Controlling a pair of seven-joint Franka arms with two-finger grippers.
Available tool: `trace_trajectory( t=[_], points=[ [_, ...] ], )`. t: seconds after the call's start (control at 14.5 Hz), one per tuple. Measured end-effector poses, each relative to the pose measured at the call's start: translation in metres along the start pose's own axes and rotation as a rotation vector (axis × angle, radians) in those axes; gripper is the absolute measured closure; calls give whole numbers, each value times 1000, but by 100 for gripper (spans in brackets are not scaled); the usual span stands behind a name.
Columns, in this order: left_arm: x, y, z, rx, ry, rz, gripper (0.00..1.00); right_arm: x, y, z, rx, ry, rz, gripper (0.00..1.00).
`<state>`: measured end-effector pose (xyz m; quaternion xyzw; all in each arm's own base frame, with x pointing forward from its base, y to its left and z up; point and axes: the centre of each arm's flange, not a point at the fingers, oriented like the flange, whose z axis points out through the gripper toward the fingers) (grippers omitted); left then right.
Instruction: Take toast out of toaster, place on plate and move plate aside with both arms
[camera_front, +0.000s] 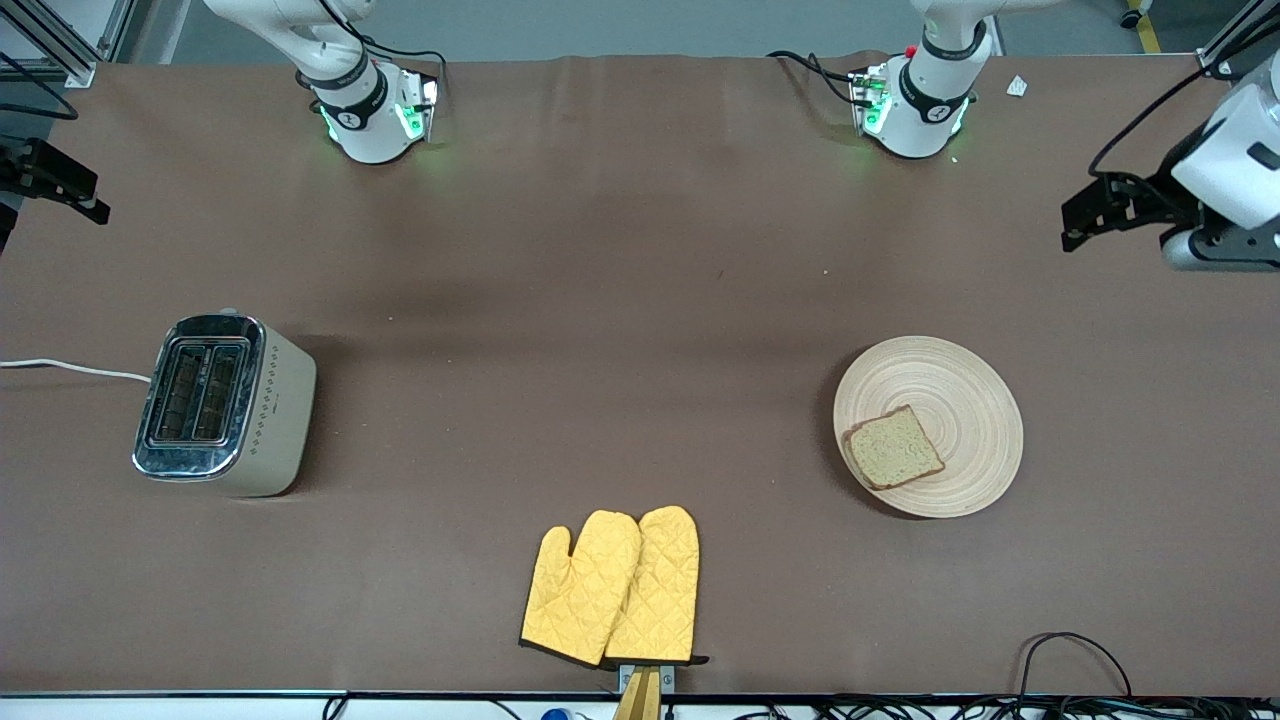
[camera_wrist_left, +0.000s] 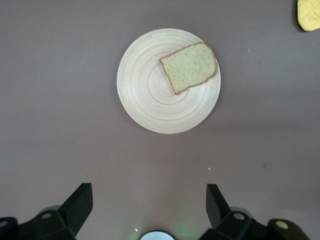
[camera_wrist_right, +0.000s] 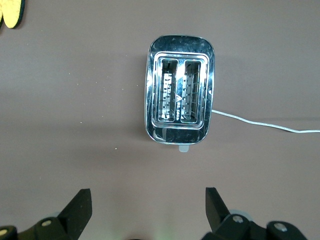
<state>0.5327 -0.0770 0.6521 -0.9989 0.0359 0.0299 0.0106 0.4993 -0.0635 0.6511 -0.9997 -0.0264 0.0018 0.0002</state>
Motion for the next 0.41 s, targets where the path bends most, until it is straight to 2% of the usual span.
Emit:
trace_trajectory(
  t=[0.28,0.41],
  points=[
    [-40,6,1,6,25,8,0,0,0,0,0,0,-3,0],
    [-47,2,2,7,26,19,0,0,0,0,0,0,-3,0]
  ],
)
